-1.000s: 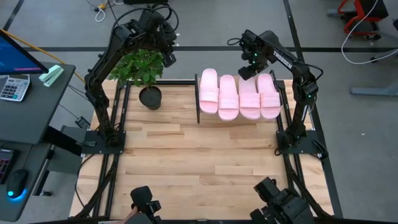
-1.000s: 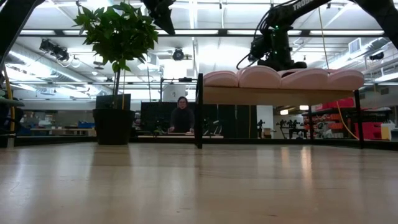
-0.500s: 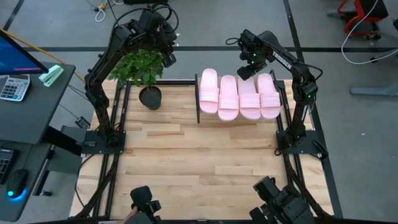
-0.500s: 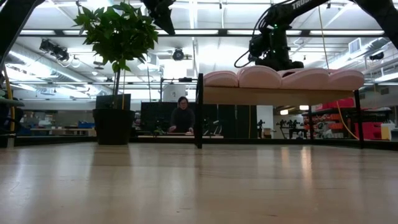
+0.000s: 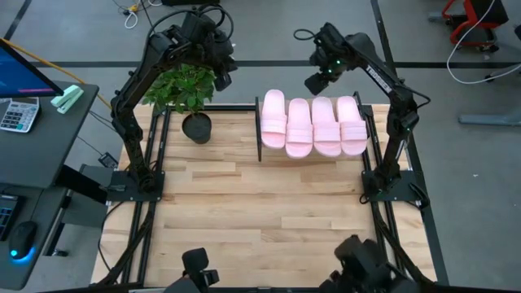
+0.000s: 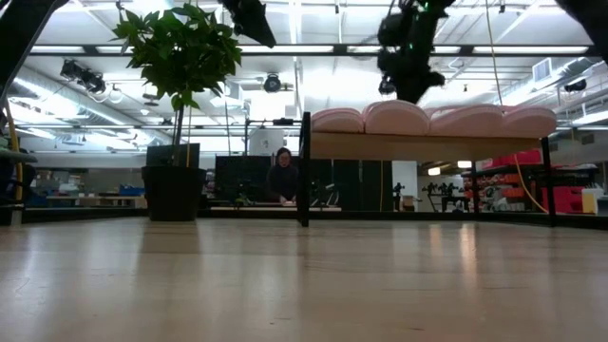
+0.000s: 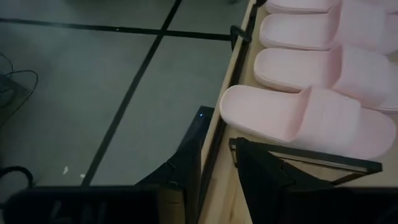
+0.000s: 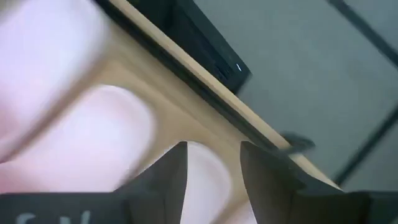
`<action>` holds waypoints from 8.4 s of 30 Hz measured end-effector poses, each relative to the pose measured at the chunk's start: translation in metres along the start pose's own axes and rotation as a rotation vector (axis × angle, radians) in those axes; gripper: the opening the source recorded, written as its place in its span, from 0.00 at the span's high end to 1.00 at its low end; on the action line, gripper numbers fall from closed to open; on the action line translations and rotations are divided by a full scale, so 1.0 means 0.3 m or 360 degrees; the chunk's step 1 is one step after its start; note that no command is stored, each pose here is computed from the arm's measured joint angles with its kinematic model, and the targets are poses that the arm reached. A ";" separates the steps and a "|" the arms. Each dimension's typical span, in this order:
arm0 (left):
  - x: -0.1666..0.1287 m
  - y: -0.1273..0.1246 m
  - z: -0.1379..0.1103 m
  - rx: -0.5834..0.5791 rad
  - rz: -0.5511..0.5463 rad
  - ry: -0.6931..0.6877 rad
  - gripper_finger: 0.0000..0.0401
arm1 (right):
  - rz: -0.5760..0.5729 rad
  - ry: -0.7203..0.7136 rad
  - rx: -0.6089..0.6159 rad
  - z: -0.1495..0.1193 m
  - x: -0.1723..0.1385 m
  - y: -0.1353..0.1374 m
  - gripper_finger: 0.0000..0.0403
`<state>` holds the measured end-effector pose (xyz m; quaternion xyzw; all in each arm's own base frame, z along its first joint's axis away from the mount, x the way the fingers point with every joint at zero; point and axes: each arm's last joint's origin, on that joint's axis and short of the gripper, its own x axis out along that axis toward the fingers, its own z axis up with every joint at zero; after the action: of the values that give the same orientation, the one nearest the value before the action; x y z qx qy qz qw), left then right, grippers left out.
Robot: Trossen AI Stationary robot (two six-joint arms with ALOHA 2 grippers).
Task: Pick and place slides into the shelf
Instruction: Return to Home Position
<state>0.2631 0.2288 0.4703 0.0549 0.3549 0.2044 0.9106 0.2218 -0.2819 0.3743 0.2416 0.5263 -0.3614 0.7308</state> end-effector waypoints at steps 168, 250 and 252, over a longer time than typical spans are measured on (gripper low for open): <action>0.228 -0.082 0.198 -0.0231 -0.0125 -0.0742 0.97 | 0.1639 -0.1537 -0.0840 -1.167 0.333 0.307 0.99; -0.120 -0.587 -1.017 -0.0814 0.0151 -0.1849 1.00 | 0.1645 -0.1516 -0.0834 -1.167 0.335 0.309 0.97; -0.109 -0.592 -1.030 -0.0849 0.0129 -0.1842 1.00 | 0.1645 -0.1516 -0.0834 -1.167 0.335 0.309 0.97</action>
<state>0.0938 0.0398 0.2180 -0.0589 -0.2598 0.2572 0.9289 0.1046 0.0050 0.1617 0.0934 0.0413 0.0996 0.9898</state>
